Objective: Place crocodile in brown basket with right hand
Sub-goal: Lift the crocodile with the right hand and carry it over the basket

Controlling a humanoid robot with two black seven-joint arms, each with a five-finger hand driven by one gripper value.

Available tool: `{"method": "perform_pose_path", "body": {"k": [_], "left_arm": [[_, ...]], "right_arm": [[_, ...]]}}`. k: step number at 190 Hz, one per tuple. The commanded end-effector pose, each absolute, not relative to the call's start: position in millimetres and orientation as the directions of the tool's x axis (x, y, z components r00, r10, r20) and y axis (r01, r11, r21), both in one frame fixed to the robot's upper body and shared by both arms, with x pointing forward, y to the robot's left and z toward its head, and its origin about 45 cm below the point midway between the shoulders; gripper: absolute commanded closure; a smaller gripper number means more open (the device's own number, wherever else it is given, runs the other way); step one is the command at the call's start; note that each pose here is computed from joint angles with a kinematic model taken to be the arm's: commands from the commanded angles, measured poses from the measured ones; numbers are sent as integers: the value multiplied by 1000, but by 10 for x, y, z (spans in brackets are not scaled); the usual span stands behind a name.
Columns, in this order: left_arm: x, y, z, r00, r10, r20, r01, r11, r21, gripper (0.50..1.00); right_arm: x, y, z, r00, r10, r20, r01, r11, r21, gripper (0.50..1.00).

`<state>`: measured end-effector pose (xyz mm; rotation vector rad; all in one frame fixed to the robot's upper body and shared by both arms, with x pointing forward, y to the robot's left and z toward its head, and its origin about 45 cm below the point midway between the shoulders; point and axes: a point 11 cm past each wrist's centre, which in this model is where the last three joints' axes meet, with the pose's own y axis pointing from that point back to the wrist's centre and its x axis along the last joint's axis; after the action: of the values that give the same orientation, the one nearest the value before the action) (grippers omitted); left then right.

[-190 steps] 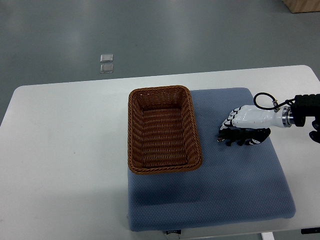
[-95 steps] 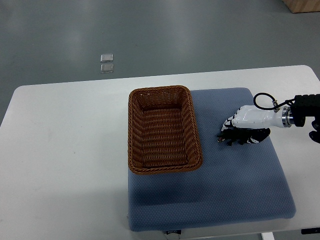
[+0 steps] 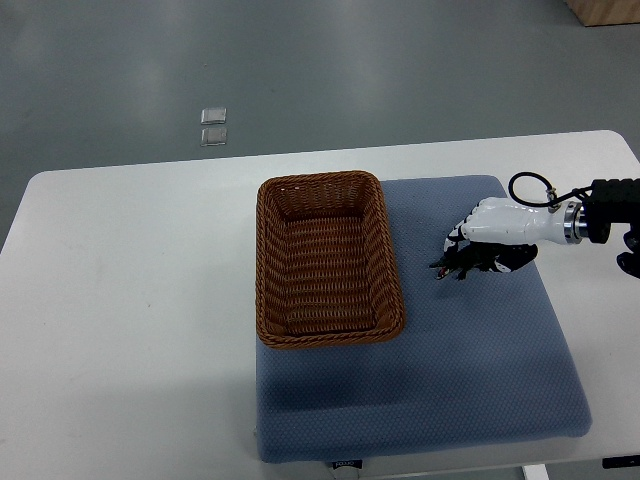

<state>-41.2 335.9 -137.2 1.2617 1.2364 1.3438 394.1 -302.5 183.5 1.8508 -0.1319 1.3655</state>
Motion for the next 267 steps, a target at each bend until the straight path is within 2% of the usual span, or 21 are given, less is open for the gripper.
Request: {"method": "perform_pose_path", "body": {"k": [1,146,215,267], "left_arm": [[-413,3362,-1371,-86,990,108,26,-106,994,500],[-412,3358,-1372,-86,990,108,26,-106,994,500],[-411,3358,-1372,-86,990,108,24,-106,994,500],[-411,3358,-1372,-87,990,108,24,-106,994,500]], "right_arm": [[3989,-3007,1906,395,345,851,-532,-669,518,1000],[4131,-2832,2096,351,309,884,-548,-697,462,1000],[4278,-2498,2331,288,263,921,-543,-747,384,1000],[4360,-1890,2564,232,156,960,-499,-828,255,1000]]}}
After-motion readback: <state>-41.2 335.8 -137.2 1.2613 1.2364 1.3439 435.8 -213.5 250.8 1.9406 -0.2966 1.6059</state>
